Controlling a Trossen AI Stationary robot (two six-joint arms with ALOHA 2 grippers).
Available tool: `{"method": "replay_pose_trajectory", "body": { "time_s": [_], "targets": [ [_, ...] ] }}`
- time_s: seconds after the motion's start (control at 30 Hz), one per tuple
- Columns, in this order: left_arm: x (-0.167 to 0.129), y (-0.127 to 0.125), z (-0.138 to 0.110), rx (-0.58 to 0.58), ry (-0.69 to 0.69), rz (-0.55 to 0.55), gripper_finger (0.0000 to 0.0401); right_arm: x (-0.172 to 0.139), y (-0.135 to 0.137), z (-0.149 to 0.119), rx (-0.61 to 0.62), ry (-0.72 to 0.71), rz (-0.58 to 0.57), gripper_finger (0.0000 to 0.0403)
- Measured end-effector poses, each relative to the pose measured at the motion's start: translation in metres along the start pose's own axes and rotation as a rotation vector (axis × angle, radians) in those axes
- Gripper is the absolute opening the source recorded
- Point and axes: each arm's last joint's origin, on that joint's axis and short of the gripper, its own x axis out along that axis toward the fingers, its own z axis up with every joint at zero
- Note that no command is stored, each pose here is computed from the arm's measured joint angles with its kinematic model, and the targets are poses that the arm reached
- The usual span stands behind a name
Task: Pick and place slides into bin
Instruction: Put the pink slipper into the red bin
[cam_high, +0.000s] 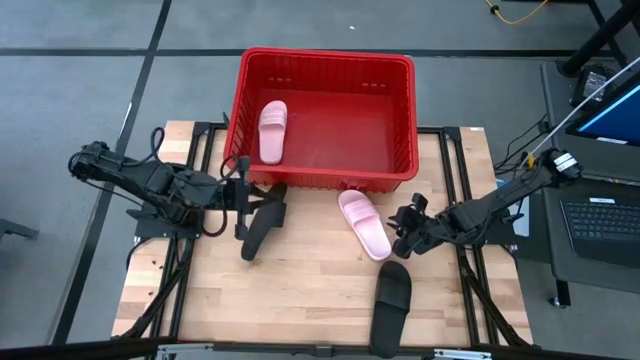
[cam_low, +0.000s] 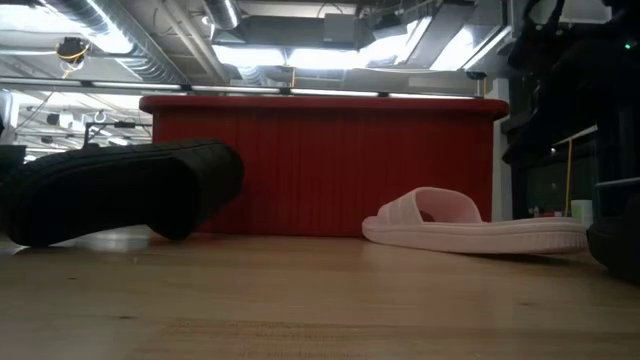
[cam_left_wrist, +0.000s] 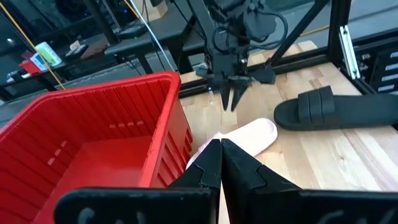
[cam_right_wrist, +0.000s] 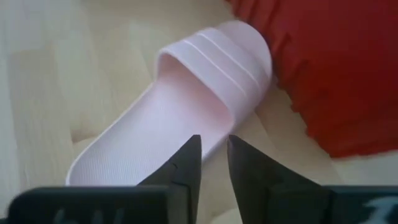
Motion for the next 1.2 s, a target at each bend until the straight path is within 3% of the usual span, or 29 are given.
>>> {"method": "replay_pose_trajectory", "body": {
  "time_s": [0.23,0.63,1.2],
  "targets": [
    [0.000,0.000,0.000,0.001,-0.001,0.000,0.0002,0.007,-0.003,0.003,-0.059,-0.036,-0.001,0.0128],
    [0.000,0.000,0.000,-0.001,-0.002,-0.007,0.0003,0.025,-0.002,0.000,-0.136,0.036,-0.031,0.0230],
    [0.000,0.000,0.000,-0.022,-0.001,-0.007,0.0003,0.066,0.000,0.002,-0.133,0.017,-0.139,0.0218]
  ]
}}
